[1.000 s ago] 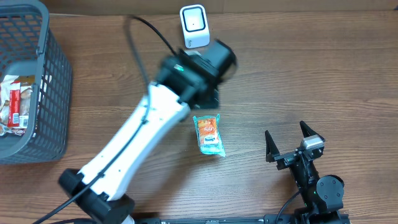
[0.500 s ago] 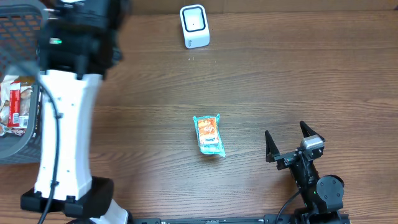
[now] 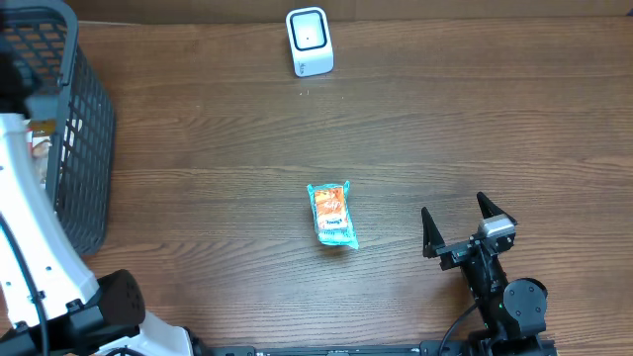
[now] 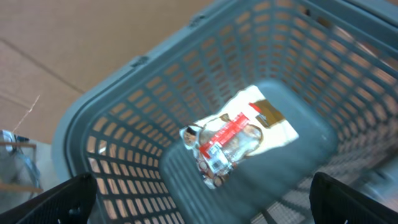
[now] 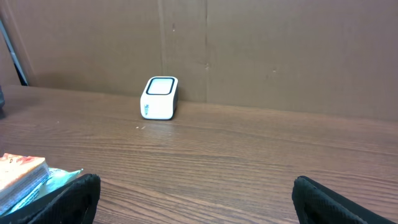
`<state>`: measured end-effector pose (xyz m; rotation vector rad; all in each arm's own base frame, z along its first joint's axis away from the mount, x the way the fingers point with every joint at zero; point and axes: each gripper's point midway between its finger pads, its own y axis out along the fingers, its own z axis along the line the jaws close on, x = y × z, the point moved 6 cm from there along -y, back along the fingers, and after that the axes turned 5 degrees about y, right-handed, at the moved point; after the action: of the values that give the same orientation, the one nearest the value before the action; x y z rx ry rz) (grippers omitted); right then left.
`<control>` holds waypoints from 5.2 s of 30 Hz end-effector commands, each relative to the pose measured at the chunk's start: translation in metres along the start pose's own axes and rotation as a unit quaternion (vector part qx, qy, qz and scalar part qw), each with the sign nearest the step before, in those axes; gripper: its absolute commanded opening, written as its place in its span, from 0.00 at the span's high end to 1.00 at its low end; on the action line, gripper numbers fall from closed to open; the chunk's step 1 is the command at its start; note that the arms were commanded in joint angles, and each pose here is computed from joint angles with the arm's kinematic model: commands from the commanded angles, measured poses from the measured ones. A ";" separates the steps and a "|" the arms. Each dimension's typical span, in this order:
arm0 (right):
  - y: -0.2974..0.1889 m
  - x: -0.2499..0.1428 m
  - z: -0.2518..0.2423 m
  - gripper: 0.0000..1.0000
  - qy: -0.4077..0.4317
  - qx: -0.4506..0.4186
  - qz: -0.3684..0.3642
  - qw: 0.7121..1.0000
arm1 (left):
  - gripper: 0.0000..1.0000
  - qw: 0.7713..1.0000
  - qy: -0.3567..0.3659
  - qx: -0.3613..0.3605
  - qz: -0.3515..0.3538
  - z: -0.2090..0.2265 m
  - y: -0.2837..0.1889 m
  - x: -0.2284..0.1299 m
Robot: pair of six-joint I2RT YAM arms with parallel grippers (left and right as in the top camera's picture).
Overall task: Scan the item barcode
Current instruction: 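Move the left gripper back into the grey basket, then grasp the clear bag with red strip in the basket, left gripper, then lift the bag out and carry it left of the orange packet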
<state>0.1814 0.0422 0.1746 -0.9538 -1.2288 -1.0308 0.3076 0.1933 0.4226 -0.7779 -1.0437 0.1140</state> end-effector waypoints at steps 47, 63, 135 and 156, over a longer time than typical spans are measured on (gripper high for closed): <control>0.000 -0.002 -0.002 0.00 -0.002 -0.006 -0.002 1.000 | 0.00 0.902 0.279 -0.128 0.304 -0.086 0.330 -0.141; 0.000 -0.002 -0.002 0.00 -0.002 -0.006 -0.002 1.000 | 0.55 0.876 0.263 -0.199 0.353 -0.107 0.338 -0.175; 0.000 -0.002 -0.002 0.00 -0.002 -0.006 -0.002 1.000 | 0.95 0.884 0.239 -0.302 0.266 -0.175 -0.082 -0.229; 0.000 -0.002 -0.002 0.00 -0.002 -0.006 -0.002 1.000 | 0.86 0.866 0.275 -0.283 0.308 -0.195 0.006 -0.371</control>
<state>0.1813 0.0422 0.1748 -0.9532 -1.2296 -1.0315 0.2794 -0.0638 0.1021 -1.5586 -0.2692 0.1421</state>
